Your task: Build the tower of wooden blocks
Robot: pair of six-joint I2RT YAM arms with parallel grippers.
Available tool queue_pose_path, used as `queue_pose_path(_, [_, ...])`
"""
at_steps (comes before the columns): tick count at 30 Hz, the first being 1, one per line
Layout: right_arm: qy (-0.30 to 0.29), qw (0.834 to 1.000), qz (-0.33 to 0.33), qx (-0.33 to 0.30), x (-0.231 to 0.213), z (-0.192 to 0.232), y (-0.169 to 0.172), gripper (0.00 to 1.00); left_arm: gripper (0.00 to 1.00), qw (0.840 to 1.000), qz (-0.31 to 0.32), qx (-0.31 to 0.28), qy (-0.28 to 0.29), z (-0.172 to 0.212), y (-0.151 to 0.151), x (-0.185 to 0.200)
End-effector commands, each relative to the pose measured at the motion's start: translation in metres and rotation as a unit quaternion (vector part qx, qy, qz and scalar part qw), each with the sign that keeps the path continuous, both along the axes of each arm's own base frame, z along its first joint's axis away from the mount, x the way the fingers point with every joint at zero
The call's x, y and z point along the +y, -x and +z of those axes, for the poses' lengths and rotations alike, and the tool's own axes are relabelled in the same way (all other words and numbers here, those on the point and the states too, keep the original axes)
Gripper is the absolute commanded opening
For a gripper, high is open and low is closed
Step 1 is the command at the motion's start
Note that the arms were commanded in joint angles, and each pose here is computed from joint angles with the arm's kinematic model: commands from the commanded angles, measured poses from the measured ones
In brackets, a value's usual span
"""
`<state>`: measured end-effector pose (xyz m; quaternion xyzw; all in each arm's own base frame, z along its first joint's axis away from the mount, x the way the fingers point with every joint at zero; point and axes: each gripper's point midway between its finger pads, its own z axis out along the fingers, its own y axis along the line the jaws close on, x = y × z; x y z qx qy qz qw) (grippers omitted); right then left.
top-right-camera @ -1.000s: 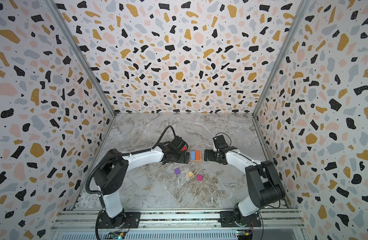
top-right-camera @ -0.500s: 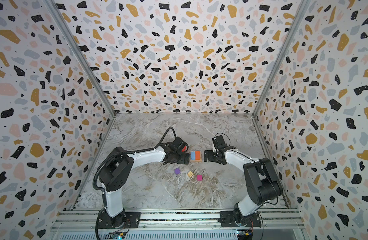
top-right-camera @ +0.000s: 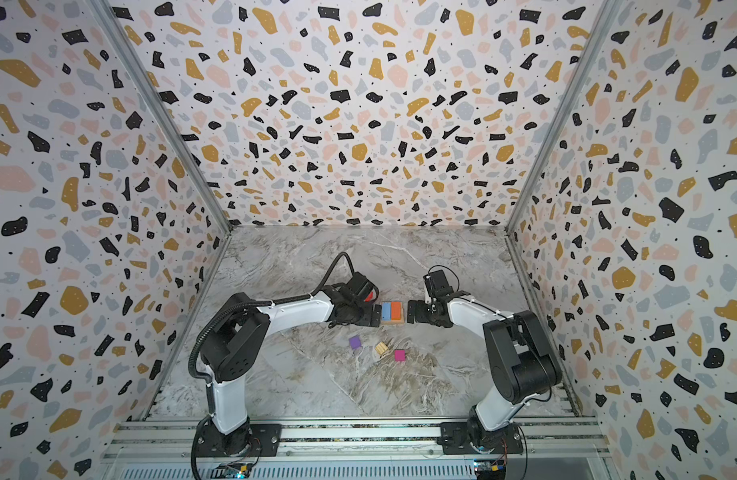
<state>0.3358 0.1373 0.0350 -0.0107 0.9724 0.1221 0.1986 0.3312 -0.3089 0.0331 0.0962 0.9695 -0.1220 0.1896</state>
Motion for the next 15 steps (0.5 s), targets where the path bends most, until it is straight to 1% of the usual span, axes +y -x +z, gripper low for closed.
queue_pose_path(1, [-0.007, 1.0, 0.01, -0.015, 0.007, 0.011, -0.008, 1.0, 1.0, 1.0, 0.004, -0.012, 0.012, 0.007, -0.011, -0.005])
queue_pose_path(15, [-0.01, 1.0, 0.026, -0.014, 0.018, 0.009, -0.01, 1.0, 1.0, 1.0, 0.003, -0.008, 0.024, 0.007, -0.012, -0.01])
